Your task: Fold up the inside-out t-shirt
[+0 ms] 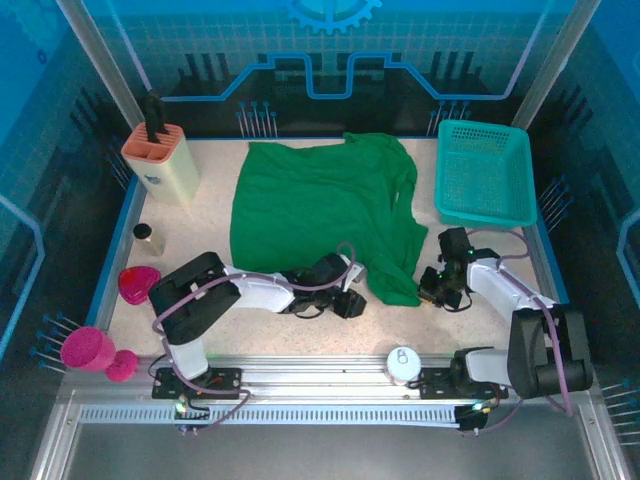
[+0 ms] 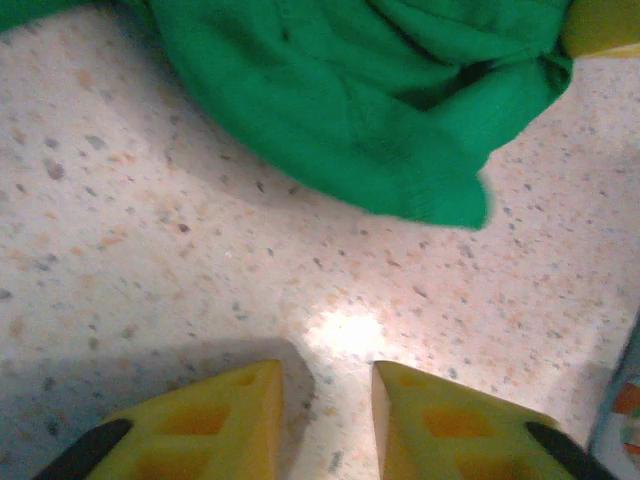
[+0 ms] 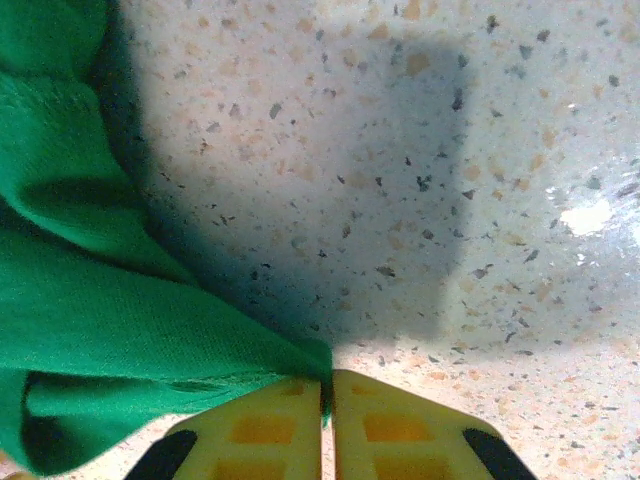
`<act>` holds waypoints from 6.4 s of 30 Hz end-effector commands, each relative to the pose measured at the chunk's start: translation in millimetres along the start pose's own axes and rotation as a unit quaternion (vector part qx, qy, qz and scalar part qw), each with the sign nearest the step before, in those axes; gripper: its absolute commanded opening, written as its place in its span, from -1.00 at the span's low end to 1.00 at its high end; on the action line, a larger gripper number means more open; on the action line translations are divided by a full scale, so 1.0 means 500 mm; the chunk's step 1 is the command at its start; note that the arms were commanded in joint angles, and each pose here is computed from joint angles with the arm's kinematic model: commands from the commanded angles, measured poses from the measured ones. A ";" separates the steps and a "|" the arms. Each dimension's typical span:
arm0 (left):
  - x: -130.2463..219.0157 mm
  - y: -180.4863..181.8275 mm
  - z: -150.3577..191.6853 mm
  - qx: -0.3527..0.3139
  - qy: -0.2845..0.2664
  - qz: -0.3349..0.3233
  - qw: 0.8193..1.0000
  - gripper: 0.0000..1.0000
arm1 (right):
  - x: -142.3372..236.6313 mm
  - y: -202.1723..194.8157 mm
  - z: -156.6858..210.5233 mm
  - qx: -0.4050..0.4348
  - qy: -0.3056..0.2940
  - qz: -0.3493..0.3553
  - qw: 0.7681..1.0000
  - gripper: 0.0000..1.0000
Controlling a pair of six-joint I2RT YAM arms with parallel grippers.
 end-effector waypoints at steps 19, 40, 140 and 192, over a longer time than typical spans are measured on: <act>-0.114 0.011 -0.162 -0.122 0.012 -0.126 0.984 -0.44 | 0.014 -0.008 -0.074 -0.009 -0.007 -0.034 0.999 -0.87; 0.032 -0.134 -0.201 -0.047 0.011 0.165 0.985 -1.00 | 0.036 0.032 -0.196 0.141 -0.154 -0.053 0.977 -0.44; 0.247 0.349 -0.032 0.280 -0.079 -0.161 0.943 -0.32 | -0.050 0.335 -0.005 0.170 -0.076 -0.419 0.889 -0.29; 0.203 0.271 -0.065 0.222 -0.049 -0.066 0.972 -0.29 | 0.024 0.302 0.028 0.389 -0.083 -0.082 0.914 -1.00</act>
Point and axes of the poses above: each hand's point on the last joint's axis, 136 mm out from that joint toward the fingers, its own x axis back along the fingers, its own y axis along the line the jaws close on, z = x × y, the point moved 2 cm from there along x, back along the fingers, and after that the axes turned 12 degrees about x, right-handed, at the moved point
